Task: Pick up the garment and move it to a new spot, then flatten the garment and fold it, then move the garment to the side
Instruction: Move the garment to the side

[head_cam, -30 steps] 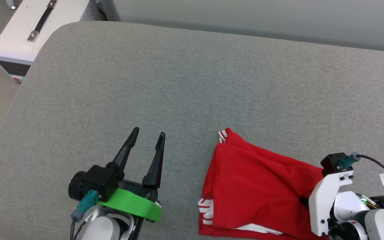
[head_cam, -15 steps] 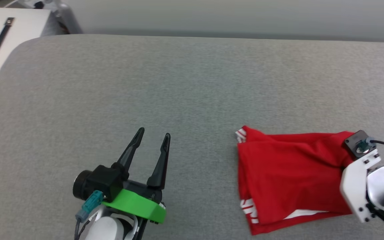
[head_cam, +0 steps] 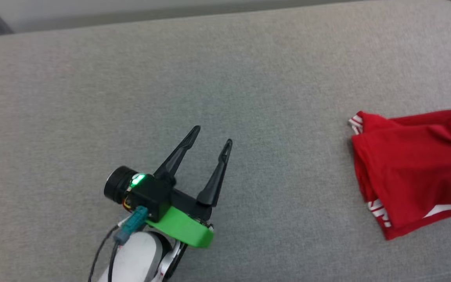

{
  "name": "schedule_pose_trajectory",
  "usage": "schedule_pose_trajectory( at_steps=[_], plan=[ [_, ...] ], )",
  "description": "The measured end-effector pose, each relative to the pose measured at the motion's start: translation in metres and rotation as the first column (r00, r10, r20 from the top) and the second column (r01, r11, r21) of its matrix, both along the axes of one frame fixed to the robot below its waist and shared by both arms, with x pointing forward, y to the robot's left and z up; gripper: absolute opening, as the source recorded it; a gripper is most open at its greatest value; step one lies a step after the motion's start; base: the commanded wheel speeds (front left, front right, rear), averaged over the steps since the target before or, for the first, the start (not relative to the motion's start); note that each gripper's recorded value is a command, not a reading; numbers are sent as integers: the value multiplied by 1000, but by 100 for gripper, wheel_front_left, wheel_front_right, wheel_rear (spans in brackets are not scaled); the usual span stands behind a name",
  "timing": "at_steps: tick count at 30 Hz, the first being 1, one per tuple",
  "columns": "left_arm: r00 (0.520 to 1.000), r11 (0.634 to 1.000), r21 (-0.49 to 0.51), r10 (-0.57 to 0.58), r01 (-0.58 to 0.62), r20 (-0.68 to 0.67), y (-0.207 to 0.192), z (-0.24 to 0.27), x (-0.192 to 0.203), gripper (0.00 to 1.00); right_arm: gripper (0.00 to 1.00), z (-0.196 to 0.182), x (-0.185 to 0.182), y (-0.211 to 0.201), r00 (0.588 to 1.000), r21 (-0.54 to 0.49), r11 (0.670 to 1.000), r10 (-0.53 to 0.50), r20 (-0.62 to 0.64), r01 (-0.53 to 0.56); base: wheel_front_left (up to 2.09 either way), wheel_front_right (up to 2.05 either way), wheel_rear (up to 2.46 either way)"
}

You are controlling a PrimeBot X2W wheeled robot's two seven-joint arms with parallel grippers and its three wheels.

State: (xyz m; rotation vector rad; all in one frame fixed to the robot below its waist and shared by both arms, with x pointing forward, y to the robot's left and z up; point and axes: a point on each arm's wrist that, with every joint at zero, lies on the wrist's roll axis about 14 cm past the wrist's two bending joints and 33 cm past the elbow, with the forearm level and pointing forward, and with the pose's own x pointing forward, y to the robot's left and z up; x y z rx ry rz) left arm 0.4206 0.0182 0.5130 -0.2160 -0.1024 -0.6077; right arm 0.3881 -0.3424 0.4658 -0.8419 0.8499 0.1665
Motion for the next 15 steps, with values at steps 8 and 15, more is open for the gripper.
schedule_pose_trajectory(
  at_steps=[8,15],
  plan=[
    [989,992,33,-125,123,79,-35,-4,24,100,0,2,20,-70,993,-114,989,-81,82,90,0,0,0],
    [978,981,9,-192,192,74,-54,-21,36,100,0,-5,25,-117,977,-169,967,-169,129,190,0,0,0]
  ],
)
